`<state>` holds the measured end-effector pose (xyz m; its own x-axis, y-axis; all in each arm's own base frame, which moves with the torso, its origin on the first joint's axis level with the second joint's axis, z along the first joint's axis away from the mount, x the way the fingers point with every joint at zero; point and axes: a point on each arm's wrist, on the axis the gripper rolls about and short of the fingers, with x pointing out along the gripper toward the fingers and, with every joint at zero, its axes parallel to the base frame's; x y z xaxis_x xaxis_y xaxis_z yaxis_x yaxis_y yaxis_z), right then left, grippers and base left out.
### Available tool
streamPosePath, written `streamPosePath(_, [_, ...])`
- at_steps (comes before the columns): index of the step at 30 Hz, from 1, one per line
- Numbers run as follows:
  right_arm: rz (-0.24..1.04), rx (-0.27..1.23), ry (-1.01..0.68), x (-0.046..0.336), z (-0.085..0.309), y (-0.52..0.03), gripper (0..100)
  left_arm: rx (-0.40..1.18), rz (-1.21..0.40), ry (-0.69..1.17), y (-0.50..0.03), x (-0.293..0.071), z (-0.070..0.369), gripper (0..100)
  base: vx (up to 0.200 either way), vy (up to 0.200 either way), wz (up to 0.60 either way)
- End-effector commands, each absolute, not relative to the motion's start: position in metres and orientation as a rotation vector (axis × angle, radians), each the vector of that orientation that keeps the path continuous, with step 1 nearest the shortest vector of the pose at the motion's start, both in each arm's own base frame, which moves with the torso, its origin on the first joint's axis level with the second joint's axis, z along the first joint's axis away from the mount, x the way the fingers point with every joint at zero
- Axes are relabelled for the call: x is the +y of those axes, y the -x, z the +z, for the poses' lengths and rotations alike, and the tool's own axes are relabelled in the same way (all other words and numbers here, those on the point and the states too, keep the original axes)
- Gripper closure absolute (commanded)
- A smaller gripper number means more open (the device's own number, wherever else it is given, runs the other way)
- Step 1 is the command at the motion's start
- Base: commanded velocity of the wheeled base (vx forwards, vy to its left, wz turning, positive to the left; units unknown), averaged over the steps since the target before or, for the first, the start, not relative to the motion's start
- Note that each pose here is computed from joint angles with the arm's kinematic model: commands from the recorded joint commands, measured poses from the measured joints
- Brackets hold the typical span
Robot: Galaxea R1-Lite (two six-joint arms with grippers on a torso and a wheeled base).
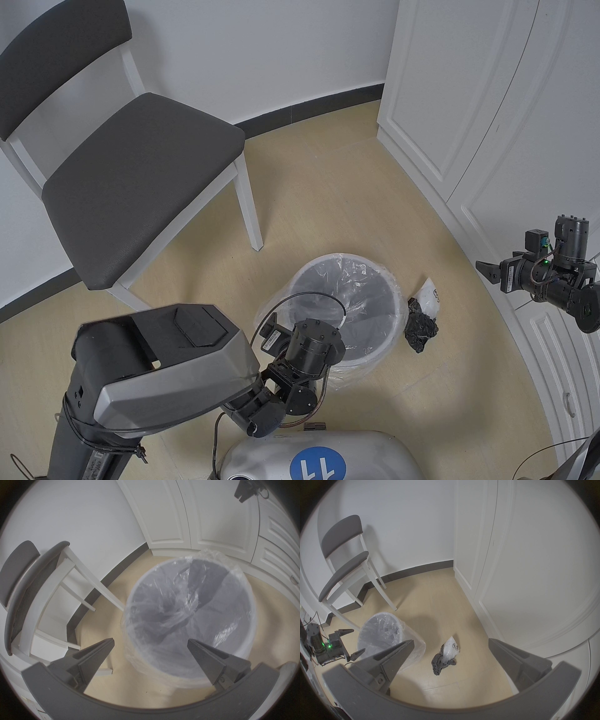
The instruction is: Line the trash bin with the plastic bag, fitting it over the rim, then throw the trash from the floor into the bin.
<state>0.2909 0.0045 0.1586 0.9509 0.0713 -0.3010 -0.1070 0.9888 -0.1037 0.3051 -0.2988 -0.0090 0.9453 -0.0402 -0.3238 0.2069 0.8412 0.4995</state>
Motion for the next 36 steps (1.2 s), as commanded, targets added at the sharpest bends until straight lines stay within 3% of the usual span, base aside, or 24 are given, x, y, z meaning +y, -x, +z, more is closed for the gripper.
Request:
streamPosePath(1, [0.091,0.302,0.12,0.005,0.158,-0.291,0,0.27,-0.136,-0.536,-0.307,-0.305,0.008,0,0.0,0.0,0.0])
streamPosePath(9, [0.091,0.303,0.12,0.005,0.158,-0.292,0,0.188,-0.139,-0.54,-0.325,-0.327,0.024,0,0.0,0.0,0.0])
streamPosePath(17, [0.088,0.305,0.119,0.004,0.157,-0.292,0,0.225,-0.135,-0.599,-0.365,-0.359,-0.012,0,0.0,0.0,0.0])
streamPosePath(36, [0.083,0.311,0.138,0.001,0.156,-0.291,0,0.319,-0.14,-0.745,-0.395,-0.377,-0.065,0,0.0,0.0,0.0])
